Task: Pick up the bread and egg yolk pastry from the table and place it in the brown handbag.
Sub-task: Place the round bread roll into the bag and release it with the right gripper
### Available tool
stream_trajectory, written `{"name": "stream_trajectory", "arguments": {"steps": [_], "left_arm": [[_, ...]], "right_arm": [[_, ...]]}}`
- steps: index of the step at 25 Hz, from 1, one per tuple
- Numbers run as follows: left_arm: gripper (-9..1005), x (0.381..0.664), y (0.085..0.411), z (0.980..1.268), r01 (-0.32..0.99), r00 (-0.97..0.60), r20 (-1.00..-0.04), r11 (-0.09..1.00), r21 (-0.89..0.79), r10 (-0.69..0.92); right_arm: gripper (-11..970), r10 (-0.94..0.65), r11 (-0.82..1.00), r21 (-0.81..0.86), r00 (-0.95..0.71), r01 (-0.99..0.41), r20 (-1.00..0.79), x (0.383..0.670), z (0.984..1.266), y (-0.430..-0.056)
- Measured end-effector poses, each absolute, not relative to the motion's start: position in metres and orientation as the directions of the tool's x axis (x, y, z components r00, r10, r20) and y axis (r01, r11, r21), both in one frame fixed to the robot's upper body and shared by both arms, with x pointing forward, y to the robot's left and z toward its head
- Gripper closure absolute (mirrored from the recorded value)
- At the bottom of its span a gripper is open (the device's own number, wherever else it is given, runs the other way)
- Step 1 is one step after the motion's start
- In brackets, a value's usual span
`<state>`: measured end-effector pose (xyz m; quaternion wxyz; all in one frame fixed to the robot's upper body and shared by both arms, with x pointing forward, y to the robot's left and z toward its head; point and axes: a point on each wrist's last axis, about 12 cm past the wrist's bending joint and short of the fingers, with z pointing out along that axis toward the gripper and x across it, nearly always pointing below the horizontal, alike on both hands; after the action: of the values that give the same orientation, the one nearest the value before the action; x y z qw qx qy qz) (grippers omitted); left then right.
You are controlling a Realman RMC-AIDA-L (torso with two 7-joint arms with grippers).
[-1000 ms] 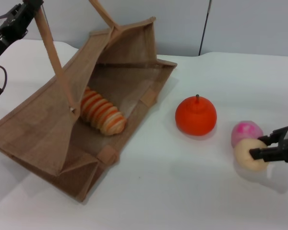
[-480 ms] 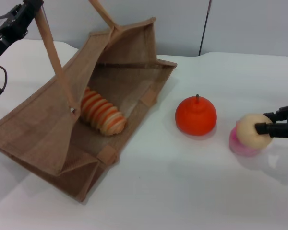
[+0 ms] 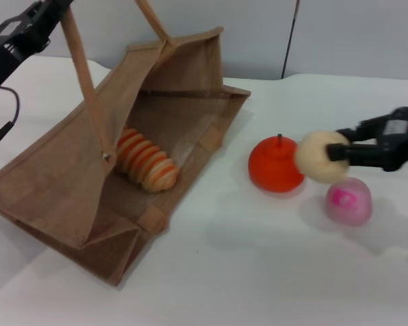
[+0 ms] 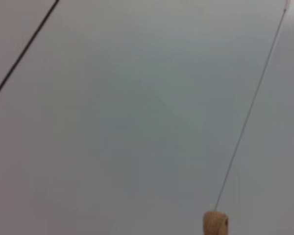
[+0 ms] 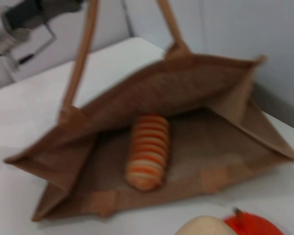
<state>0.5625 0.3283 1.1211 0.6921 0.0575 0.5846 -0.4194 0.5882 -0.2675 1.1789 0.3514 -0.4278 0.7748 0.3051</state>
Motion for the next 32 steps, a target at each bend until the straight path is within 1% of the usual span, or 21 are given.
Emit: {"name": "stream_trajectory", "arguments": {"steps": [4, 5, 6, 8, 12, 15, 24, 27, 32], "left_arm": [[876, 0.562, 0.322, 1.123, 0.676, -0.039, -0.849, 0.612, -0.410, -0.527], [876, 0.562, 0.320, 1.125, 0.688, -0.037, -0.847, 0.602, -0.406, -0.530], [876, 0.562, 0.320, 1.125, 0.688, -0.037, -0.847, 0.602, -0.406, -0.530], [876, 0.563, 0.318, 1.127, 0.702, -0.038, -0.848, 0.589, -0.399, -0.529], [875, 0.565, 0.310, 1.129, 0.731, -0.052, -0.851, 0.561, -0.389, -0.523], [875, 0.570, 0.300, 1.132, 0.754, -0.070, -0.852, 0.531, -0.386, -0.519], [875, 0.578, 0.281, 1.137, 0.798, -0.103, -0.853, 0.469, -0.378, -0.512], [875, 0.578, 0.276, 1.140, 0.818, -0.107, -0.852, 0.442, -0.369, -0.513], [875, 0.575, 0.270, 1.145, 0.853, -0.110, -0.843, 0.385, -0.352, -0.527]], "right_arm": [[626, -0.457, 0.368, 0.188, -0.353, -0.911, -0.816, 0.602, 1.177, -0.240], [627, -0.451, 0.336, 0.196, -0.340, -0.921, -0.825, 0.608, 1.174, -0.228], [627, -0.451, 0.336, 0.196, -0.340, -0.921, -0.825, 0.608, 1.174, -0.228], [628, -0.443, 0.307, 0.199, -0.324, -0.931, -0.836, 0.616, 1.171, -0.212], [631, -0.418, 0.272, 0.186, -0.290, -0.944, -0.861, 0.625, 1.171, -0.193], [644, -0.414, 0.287, 0.165, -0.277, -0.944, -0.867, 0.632, 1.168, -0.178], [660, -0.430, 0.347, 0.124, -0.275, -0.930, -0.860, 0.642, 1.152, -0.148], [663, -0.418, 0.387, 0.106, -0.277, -0.916, -0.865, 0.645, 1.145, -0.140], [676, -0.446, 0.406, 0.071, -0.266, -0.911, -0.855, 0.644, 1.135, -0.125]]}}
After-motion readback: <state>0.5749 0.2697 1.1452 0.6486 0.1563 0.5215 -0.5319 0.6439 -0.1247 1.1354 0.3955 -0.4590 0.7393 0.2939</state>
